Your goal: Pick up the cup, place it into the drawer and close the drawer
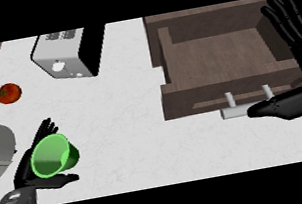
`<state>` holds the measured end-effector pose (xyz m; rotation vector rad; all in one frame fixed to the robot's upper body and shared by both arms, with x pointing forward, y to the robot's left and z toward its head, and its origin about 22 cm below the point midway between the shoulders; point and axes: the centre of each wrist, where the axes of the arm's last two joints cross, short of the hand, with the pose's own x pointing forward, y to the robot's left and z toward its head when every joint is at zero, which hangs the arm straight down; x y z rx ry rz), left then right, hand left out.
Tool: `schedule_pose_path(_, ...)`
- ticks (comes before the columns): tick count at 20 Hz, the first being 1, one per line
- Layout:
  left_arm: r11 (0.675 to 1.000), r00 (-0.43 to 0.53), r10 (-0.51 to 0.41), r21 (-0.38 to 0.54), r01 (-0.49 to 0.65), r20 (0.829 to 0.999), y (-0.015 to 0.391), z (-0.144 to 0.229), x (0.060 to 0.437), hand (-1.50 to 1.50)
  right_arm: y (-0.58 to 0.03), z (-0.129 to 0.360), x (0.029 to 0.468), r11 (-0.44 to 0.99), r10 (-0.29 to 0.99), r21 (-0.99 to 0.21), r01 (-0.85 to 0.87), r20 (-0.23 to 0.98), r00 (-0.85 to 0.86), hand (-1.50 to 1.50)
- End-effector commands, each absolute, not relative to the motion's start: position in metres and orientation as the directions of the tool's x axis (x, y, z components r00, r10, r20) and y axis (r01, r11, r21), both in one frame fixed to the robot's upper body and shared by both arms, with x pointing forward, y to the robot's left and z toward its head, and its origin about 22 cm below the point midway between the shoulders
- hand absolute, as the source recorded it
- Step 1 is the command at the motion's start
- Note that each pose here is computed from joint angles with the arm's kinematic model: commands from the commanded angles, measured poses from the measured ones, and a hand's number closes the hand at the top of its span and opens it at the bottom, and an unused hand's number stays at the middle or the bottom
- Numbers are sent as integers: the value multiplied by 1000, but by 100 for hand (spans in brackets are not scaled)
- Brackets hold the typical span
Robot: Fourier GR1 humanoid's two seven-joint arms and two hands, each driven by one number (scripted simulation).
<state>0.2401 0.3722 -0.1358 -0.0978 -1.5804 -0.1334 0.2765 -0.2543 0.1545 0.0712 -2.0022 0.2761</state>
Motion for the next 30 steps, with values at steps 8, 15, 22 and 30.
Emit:
schedule_pose_path(8, 910, -66, 279, -242, 336, 958, 341, -144, 249, 150, -255, 153, 280, 972, 71, -162, -173, 897, -436, -150)
schedule_pose_path(15, 990, -357, -11, 61, 128, 934, 337, -122, 278, 150, -258, 151, 274, 970, 96, -181, -164, 899, -427, -150)
schedule_pose_path(22, 981, -420, -18, -65, -183, 907, 298, -133, 283, 150, -257, 144, 281, 973, 79, -162, -166, 903, -423, -150)
schedule_pose_path(30, 986, -519, 150, -164, 18, 842, 256, -84, 346, 150, -259, 138, 267, 968, 95, -182, -171, 903, -420, -150)
